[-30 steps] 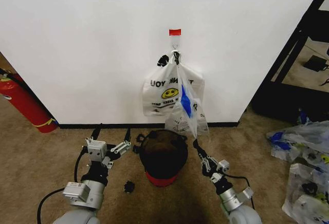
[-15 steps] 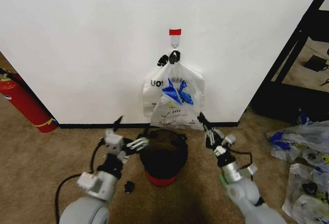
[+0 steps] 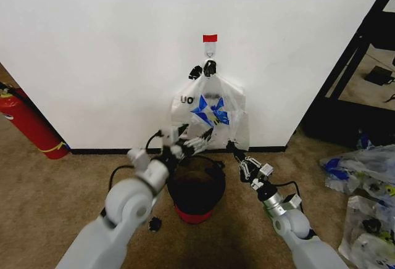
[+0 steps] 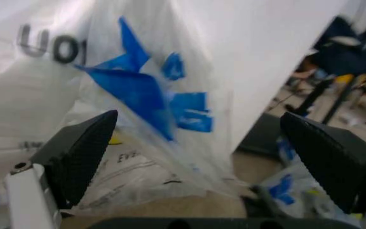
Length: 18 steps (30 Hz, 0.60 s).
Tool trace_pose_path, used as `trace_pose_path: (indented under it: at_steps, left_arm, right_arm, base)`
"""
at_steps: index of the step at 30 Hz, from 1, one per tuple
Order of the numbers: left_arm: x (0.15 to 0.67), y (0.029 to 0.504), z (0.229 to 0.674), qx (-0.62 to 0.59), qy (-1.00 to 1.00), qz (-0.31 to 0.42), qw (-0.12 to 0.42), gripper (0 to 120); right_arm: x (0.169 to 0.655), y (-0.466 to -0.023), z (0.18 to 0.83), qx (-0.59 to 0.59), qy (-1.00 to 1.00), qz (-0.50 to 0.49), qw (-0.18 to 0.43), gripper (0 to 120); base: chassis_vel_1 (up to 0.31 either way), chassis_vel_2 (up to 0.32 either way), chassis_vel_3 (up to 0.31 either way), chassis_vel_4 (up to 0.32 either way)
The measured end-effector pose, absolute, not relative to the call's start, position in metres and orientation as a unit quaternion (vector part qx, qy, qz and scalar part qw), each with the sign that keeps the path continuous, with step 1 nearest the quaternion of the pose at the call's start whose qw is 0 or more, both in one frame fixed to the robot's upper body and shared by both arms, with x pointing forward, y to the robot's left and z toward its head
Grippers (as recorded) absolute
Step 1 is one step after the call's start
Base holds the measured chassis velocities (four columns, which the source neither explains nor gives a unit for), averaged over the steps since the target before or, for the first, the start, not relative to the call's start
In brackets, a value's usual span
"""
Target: Pick up the garbage bag from the wall and place it over the trash bin.
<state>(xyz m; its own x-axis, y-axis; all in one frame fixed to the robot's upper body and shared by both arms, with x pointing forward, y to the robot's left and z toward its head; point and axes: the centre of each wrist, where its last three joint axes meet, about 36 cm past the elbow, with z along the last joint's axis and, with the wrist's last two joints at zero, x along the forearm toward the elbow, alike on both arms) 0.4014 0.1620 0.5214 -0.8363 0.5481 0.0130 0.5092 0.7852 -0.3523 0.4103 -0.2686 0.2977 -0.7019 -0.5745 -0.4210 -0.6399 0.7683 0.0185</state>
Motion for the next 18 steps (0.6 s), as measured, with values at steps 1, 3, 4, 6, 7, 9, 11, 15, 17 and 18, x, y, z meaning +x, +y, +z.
trace_pose_path:
  at_steps: [1,3,4,6,7,9,11,15,17,18]
  left_arm:
    - [0.408,0.158,0.522,-0.276,-0.944,0.167,0.064,100]
    - [0.42,0.149,0.522,-0.262,-0.949,0.159,0.078,100]
    - [0.42,0.149,0.522,-0.262,-0.949,0.159,0.078,100]
    - [0.434,0.139,0.516,-0.243,-0.955,0.145,0.091,100]
    - [0.439,0.135,0.513,-0.235,-0.958,0.138,0.092,100]
    - [0.449,0.13,0.507,-0.221,-0.964,0.124,0.086,100]
    - [0.451,0.129,0.506,-0.218,-0.965,0.122,0.083,100]
    - [0.462,0.127,0.506,-0.21,-0.969,0.112,0.07,100]
    - [0.465,0.127,0.504,-0.206,-0.97,0.109,0.066,100]
    - [0.469,0.128,0.502,-0.203,-0.971,0.106,0.065,100]
  right_arm:
    - [0.412,-0.269,0.297,-0.33,0.919,0.082,0.199,0]
    - [0.414,-0.269,0.296,-0.328,0.92,0.082,0.2,0]
    - [0.414,-0.269,0.296,-0.328,0.92,0.082,0.2,0]
    - [0.415,-0.268,0.293,-0.327,0.92,0.083,0.198,0]
    - [0.415,-0.268,0.292,-0.327,0.921,0.084,0.197,0]
    - [0.415,-0.265,0.289,-0.329,0.92,0.086,0.194,0]
    - [0.415,-0.263,0.288,-0.331,0.92,0.086,0.193,0]
    - [0.417,-0.254,0.285,-0.338,0.917,0.089,0.191,0]
    - [0.418,-0.252,0.285,-0.339,0.917,0.09,0.192,0]
    - [0.418,-0.251,0.285,-0.34,0.916,0.09,0.191,0]
  base:
    - [0.0,0.0,0.0,0.0]
    - [0.0,0.0,0.0,0.0]
    - [0.0,0.0,0.0,0.0]
    - [0.0,0.0,0.0,0.0]
    - [0.0,0.0,0.0,0.0]
    - [0.0,0.0,0.0,0.0]
    - [0.0,0.0,0.0,0.0]
    - [0.0,0.0,0.0,0.0]
    - [0.0,0.0,0.0,0.0]
    - [0.0,0.0,0.0,0.0]
